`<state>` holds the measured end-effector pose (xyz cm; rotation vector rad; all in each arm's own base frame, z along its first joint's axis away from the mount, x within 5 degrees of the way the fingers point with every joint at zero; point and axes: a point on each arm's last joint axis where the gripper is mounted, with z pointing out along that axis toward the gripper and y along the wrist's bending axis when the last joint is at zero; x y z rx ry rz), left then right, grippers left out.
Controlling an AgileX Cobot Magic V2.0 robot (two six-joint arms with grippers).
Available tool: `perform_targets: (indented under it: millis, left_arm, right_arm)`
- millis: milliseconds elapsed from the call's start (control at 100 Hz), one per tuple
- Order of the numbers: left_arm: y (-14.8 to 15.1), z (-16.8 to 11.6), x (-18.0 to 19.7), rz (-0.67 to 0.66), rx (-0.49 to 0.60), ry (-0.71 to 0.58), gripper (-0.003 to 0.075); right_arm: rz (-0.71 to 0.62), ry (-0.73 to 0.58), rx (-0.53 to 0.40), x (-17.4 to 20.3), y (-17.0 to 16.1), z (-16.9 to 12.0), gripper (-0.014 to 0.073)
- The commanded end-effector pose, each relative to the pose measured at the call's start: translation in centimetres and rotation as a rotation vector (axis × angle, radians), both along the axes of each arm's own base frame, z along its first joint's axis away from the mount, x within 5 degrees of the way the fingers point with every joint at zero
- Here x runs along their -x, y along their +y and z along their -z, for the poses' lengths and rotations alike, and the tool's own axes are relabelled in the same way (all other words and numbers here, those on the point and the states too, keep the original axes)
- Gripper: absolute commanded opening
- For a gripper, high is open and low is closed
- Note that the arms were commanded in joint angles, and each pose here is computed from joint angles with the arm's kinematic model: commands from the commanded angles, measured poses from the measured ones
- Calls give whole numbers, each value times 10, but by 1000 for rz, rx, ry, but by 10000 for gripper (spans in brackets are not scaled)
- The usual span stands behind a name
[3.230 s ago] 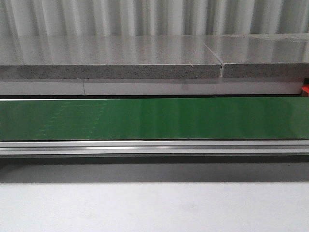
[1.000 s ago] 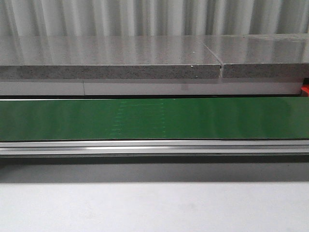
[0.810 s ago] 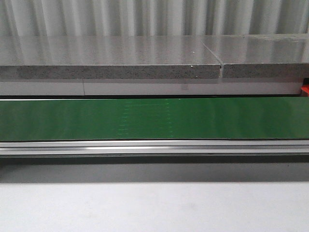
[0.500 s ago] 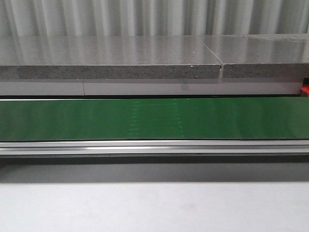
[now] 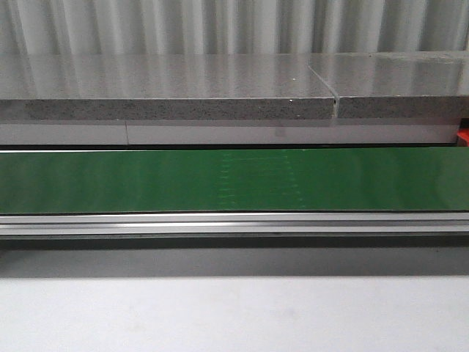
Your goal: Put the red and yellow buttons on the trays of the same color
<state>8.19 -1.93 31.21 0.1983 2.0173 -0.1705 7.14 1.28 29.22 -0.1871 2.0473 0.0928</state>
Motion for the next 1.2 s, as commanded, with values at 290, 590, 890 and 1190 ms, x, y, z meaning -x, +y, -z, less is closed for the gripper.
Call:
perform_targets:
  millis: [290,590,890,1190]
  left_arm:
    - [5,-27,-79,-164,66,103,-15]
    - [29,-32,-123,-297,67,169,404]
    - [64,-21,-144,-442,108,329,420]
    - [105,-1,-149,-606,223,460,420]
  right_arm:
    - [3,-83,6,-2,-1,-13,-69]
    - [3,-83,6,-2,-1,-13,-69]
    - [3,-83,6,-2,-1,-13,-69]
    - [3,-83,6,-2,-1,-13,-69]
